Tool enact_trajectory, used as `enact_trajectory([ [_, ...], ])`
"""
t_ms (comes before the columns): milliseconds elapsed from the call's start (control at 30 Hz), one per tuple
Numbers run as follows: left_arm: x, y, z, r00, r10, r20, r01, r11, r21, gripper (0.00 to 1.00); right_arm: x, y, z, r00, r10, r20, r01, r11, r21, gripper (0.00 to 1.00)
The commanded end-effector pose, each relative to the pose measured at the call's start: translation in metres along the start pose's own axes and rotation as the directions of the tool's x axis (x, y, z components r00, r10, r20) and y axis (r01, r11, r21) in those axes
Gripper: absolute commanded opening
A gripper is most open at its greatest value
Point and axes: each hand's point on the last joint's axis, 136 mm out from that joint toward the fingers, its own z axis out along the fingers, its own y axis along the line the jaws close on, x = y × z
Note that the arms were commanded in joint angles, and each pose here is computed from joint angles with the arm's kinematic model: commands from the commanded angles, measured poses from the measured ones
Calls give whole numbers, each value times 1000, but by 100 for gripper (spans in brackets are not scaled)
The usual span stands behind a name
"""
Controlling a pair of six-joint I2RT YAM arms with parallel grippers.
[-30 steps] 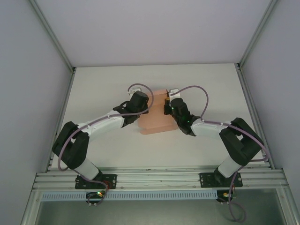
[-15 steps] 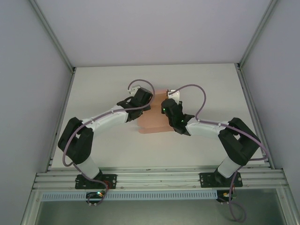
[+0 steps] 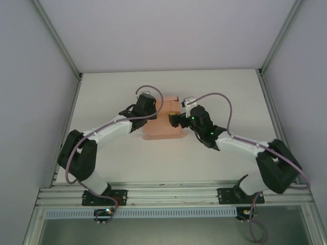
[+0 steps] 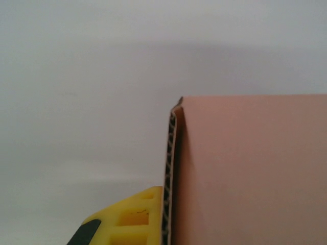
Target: Assemble paper box
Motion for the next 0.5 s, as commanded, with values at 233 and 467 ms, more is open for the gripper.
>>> enact_trajectory([
  [233, -6, -16, -28, 992, 122, 7, -122, 987, 105, 0, -19, 1, -46, 999, -36, 38, 39, 995, -95, 100],
  [467, -4, -23, -36, 993, 119, -6, -118, 987, 105, 0, -21, -3, -17, 999, -47, -15, 45, 995, -90, 90],
])
